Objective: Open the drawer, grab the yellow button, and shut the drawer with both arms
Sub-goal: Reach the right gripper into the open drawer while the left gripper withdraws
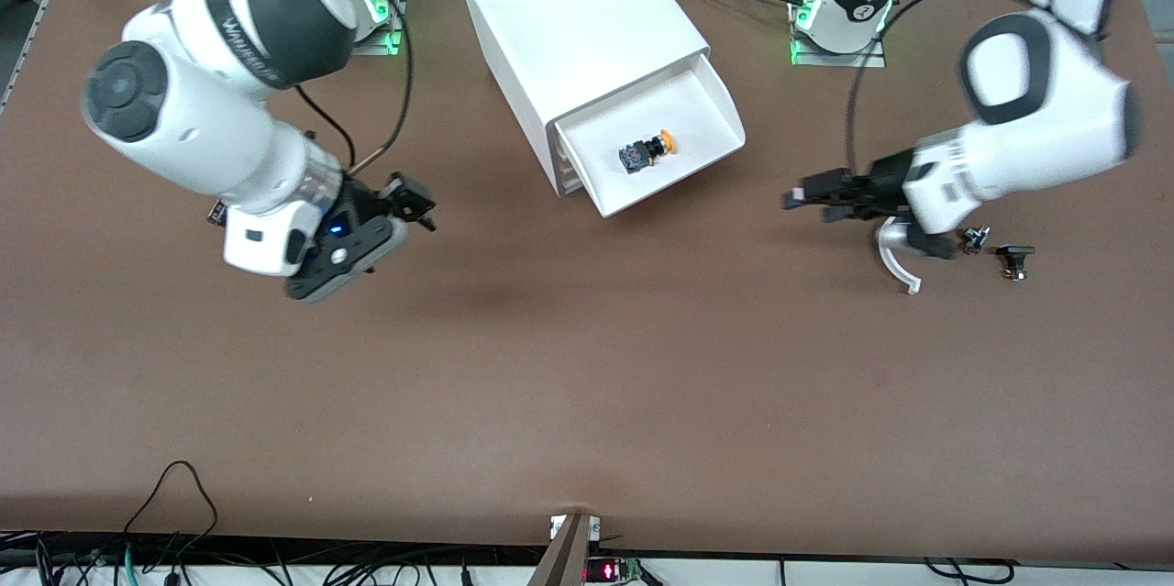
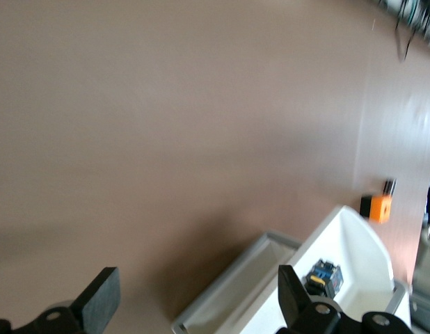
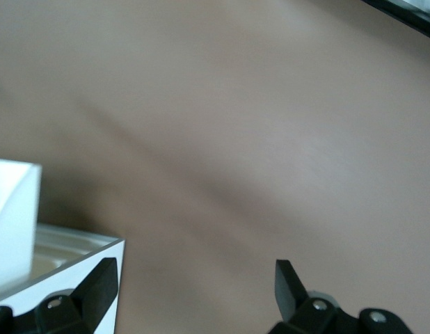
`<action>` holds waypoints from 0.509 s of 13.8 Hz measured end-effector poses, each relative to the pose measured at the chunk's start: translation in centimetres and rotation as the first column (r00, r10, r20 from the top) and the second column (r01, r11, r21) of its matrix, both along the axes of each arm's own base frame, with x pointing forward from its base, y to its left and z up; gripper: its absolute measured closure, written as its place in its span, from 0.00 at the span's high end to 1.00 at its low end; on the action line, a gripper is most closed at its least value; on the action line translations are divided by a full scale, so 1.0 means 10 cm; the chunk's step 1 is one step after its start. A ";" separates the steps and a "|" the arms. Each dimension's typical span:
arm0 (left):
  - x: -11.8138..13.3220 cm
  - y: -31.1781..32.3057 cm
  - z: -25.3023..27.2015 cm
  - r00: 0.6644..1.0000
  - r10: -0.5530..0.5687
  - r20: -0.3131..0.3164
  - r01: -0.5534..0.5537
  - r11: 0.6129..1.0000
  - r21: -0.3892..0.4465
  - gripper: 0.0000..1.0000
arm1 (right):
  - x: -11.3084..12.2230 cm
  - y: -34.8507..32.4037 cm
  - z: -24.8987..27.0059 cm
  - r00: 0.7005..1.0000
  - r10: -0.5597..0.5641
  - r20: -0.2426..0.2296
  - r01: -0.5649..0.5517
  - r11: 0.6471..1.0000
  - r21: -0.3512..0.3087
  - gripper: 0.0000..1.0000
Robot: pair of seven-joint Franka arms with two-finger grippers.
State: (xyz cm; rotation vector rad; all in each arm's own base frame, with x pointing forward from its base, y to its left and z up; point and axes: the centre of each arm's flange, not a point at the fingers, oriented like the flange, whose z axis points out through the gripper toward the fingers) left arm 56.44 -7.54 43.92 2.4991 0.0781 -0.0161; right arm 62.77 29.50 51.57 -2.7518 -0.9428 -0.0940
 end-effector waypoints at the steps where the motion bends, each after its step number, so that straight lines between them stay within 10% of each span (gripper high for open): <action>1: 0.00 0.21 0.19 0.999 0.012 0.035 -0.013 0.999 0.035 1.00 | -0.09 0.23 -0.04 0.996 0.084 0.002 -0.084 0.996 0.013 1.00; 4: -0.09 0.56 0.80 0.993 -0.100 0.069 0.080 0.967 0.243 1.00 | -0.36 0.89 -0.21 0.913 0.402 0.061 -0.405 0.913 0.045 1.00; 7: -0.19 0.70 1.34 0.986 -0.165 0.026 0.133 0.869 0.476 1.00 | -0.41 1.24 -0.36 0.725 0.669 0.162 -0.681 0.732 0.023 1.00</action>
